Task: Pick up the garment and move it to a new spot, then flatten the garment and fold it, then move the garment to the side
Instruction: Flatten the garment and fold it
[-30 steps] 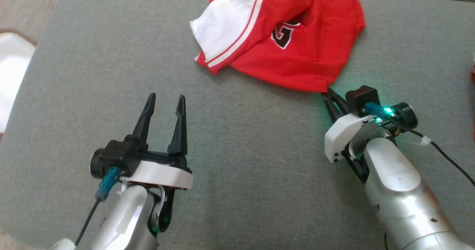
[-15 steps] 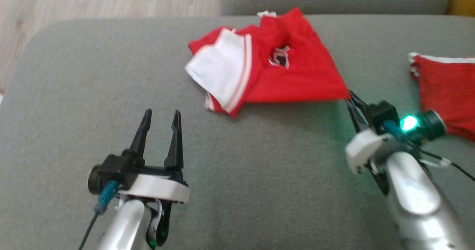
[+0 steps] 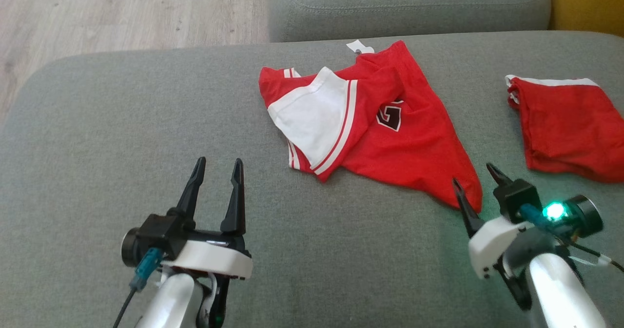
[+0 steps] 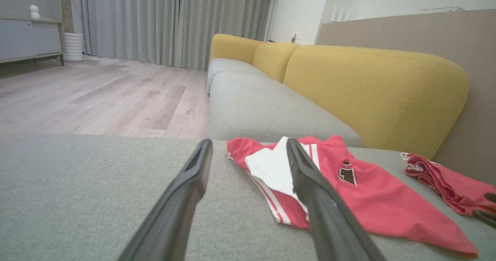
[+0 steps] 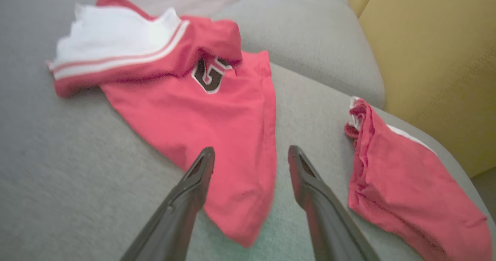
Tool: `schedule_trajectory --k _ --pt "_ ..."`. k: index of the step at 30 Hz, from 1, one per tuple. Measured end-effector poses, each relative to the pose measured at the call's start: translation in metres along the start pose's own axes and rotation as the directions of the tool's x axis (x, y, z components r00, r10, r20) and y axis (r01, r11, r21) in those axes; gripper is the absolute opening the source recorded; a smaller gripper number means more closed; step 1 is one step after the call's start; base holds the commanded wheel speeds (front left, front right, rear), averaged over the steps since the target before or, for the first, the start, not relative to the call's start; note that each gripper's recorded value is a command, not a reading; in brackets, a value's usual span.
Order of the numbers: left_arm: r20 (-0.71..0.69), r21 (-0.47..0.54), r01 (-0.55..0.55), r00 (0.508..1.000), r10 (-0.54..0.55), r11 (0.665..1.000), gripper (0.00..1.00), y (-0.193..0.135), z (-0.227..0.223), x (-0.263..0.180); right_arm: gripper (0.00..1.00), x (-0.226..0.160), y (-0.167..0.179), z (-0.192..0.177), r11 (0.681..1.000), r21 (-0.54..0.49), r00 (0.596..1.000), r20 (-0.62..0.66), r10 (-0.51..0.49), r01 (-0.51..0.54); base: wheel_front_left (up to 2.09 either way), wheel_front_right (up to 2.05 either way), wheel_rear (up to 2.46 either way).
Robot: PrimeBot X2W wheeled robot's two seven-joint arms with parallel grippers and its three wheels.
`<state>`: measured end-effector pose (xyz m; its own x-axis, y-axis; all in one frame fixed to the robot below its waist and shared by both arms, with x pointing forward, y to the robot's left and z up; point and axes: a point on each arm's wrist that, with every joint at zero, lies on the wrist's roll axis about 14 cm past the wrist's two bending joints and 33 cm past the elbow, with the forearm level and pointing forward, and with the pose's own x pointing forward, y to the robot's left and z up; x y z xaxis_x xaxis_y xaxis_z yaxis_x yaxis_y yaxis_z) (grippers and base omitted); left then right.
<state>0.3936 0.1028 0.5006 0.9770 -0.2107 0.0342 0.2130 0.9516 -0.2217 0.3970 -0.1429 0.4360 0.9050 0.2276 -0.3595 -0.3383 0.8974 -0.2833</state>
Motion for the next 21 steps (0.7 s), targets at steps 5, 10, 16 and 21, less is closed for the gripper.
schedule_trajectory --k 5,10,16,21 --pt "-0.003 0.002 -0.001 1.0 0.001 1.0 1.0 0.001 -0.001 0.001 1.0 -0.003 0.008 0.045 0.992 0.127 0.985 0.17 -0.016 -0.006 0.0 0.0 0.0" --pt "0.002 0.01 0.014 1.0 -0.014 1.0 1.0 -0.002 0.001 0.002 1.0 -0.015 0.009 0.074 0.966 0.258 0.944 0.327 -0.055 -0.033 0.0 0.0 0.0" --pt "0.015 0.009 0.026 1.0 -0.026 1.0 1.0 -0.007 0.005 0.003 1.0 -0.025 0.019 0.053 0.938 0.343 0.949 0.308 -0.066 -0.046 0.0 0.0 0.0" --pt "0.004 0.012 0.032 0.999 -0.032 0.999 1.0 -0.007 0.001 0.0 1.0 -0.025 0.023 0.048 0.929 0.367 0.951 0.302 -0.065 -0.053 0.0 0.0 0.0"
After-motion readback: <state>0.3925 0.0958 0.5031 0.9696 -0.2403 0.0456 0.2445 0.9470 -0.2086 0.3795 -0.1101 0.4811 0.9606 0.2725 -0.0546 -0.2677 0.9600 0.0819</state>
